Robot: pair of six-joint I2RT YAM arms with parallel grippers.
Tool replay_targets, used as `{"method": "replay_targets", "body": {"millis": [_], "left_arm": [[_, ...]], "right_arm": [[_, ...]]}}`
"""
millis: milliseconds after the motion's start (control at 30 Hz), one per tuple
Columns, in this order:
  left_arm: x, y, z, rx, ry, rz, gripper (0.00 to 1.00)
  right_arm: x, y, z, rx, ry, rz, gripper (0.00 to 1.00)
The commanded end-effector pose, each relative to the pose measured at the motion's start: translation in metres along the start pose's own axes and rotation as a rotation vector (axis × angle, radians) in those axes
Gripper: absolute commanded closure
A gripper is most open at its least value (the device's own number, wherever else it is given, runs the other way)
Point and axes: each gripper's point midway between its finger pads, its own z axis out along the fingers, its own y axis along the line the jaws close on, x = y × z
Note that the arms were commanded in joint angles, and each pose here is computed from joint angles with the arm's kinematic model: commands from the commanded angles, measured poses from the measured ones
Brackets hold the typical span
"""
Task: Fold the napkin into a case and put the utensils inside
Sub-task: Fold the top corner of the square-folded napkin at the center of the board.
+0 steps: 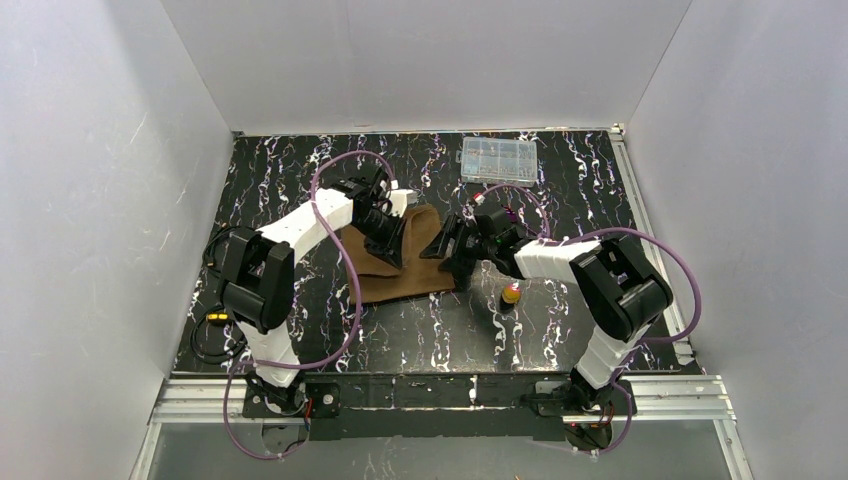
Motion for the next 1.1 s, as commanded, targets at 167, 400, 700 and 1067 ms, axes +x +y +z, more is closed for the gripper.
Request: {"method": "replay_targets", "body": {"millis": [167, 400, 700, 1067], "left_arm": [[0.008, -0.027, 0.003, 0.103, 0.002, -0.019, 1.0], [0.009, -0.026, 0.008, 0.102, 0.011, -0.012, 1.0], [0.006, -0.037, 0.006, 0.133, 0.016, 0.009, 0.88], [0.008, -0.047, -0.03, 0.17, 0.043, 0.069, 0.55]], "right_arm": [[-0.017, 0.035, -0.003, -0.135, -0.056, 0.022, 0.25], [-0.012, 0.039, 0.003, -0.141, -0.041, 0.023, 0.27], [0.001, 0.04, 0.025, -0.117, 0.012, 0.028, 0.4], [0.006, 0.027, 0.021, -0.038, 0.02, -0.006, 0.83]]}}
